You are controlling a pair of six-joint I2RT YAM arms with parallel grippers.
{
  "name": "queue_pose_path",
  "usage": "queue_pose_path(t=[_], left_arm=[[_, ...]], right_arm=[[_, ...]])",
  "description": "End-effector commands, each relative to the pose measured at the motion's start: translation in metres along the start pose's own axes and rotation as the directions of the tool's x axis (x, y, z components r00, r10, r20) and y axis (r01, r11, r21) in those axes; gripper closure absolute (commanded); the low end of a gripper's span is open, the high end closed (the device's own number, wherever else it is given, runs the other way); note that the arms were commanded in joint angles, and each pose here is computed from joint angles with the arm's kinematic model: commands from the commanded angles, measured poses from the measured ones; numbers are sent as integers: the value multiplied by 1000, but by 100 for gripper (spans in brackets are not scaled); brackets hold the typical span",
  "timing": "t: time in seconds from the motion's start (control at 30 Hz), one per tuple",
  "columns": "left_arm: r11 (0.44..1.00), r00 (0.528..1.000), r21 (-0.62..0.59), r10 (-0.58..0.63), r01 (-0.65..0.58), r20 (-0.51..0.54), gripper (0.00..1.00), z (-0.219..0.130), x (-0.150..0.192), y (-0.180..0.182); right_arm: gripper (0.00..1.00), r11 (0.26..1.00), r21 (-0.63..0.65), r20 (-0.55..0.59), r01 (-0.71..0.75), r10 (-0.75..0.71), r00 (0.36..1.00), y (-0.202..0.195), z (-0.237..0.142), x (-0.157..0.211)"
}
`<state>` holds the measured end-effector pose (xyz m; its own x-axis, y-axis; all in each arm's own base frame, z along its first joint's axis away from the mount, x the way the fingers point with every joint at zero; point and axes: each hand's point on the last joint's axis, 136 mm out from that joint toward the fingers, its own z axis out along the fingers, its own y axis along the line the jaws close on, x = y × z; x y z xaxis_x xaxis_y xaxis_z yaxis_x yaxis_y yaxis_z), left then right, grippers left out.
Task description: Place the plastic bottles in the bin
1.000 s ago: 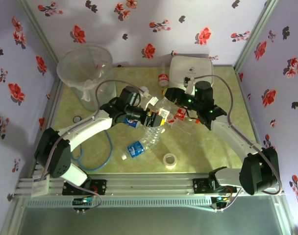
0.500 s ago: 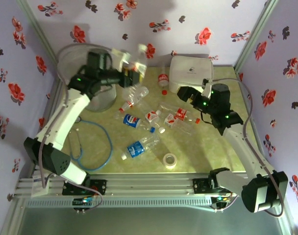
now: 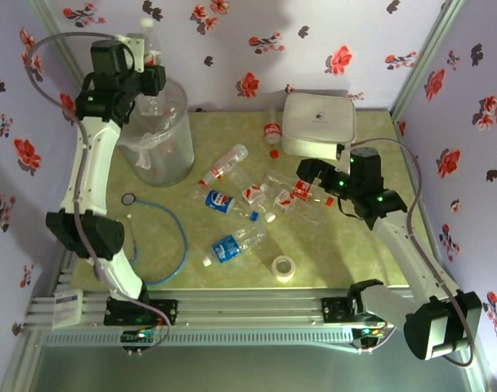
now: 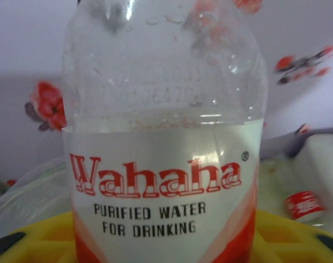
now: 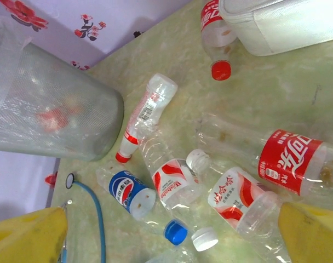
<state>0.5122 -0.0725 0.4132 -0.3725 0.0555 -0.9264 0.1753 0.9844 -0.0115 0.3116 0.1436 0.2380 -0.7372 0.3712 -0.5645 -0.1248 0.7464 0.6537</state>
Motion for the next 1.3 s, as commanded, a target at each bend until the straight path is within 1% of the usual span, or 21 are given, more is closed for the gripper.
queue_pose_path(t=[0.0,0.13,0.27,0.33,0.37,0.4,0.43,0.5,0.6,0.63,0.7,0.73,0.77,0.83,0.9,1.0,1.07,1.1,1.2,1.27], left_arm=[[997,994,-53,55,-60,-100,69,28,31,20],[998,983,8,61,-60,-174,68,45,65,20],[995,973,89,-20,42,-230,67,53,95,26],[995,964,94,-13,40,-266,64,53,108,29],[995,961,98,-1,29,-278,56,51,111,28],[994,958,109,8,24,-285,46,49,113,27],[993,958,119,16,19,-286,38,46,113,25],[991,961,137,30,8,-274,23,41,108,22],[991,961,137,47,-10,-273,7,34,99,22],[991,960,130,51,-16,-274,3,33,97,23],[994,959,102,57,-29,-277,1,30,92,28],[996,959,86,59,-36,-278,1,29,90,31],[997,958,65,58,-41,-282,4,29,90,35],[999,952,20,51,-48,-301,13,32,93,43],[999,945,-19,42,-50,-325,26,36,101,51],[999,932,-23,32,-43,-361,42,46,117,52],[999,924,-17,36,-46,-381,49,52,127,50],[999,918,-8,44,-51,-394,52,56,133,47],[996,892,30,90,-85,-444,57,68,153,36],[994,872,48,106,-95,-478,58,74,167,31]], right_arm=[[1,999,45,-6,22,-22,1000,-12,-2,6],[1,997,79,-19,24,-23,1000,-23,1,12],[1,995,96,-39,16,-12,999,-31,5,19],[1,995,102,-47,15,-10,999,-34,7,21],[1,995,103,-49,13,-8,999,-34,8,22],[1,994,105,-52,11,-6,999,-35,9,22],[1,994,108,-54,10,-4,999,-36,11,22],[1,994,106,-61,0,7,998,-37,15,22],[1,996,88,-65,-19,25,998,-35,21,21],[1,996,84,-67,-22,28,997,-34,22,21],[1,996,82,-65,-30,35,997,-34,24,20],[1,996,82,-66,-32,37,997,-34,24,20],[1,996,84,-66,-33,39,997,-35,24,20],[1,996,85,-67,-32,38,997,-35,24,20],[1,996,87,-69,-34,40,997,-35,24,21],[1,995,88,-69,-37,43,997,-36,23,22],[1,995,91,-72,-40,46,996,-37,24,23],[1,995,93,-73,-40,47,996,-37,24,23],[1,994,100,-73,-45,52,996,-38,24,23],[1,994,102,-75,-49,57,996,-39,25,23]])
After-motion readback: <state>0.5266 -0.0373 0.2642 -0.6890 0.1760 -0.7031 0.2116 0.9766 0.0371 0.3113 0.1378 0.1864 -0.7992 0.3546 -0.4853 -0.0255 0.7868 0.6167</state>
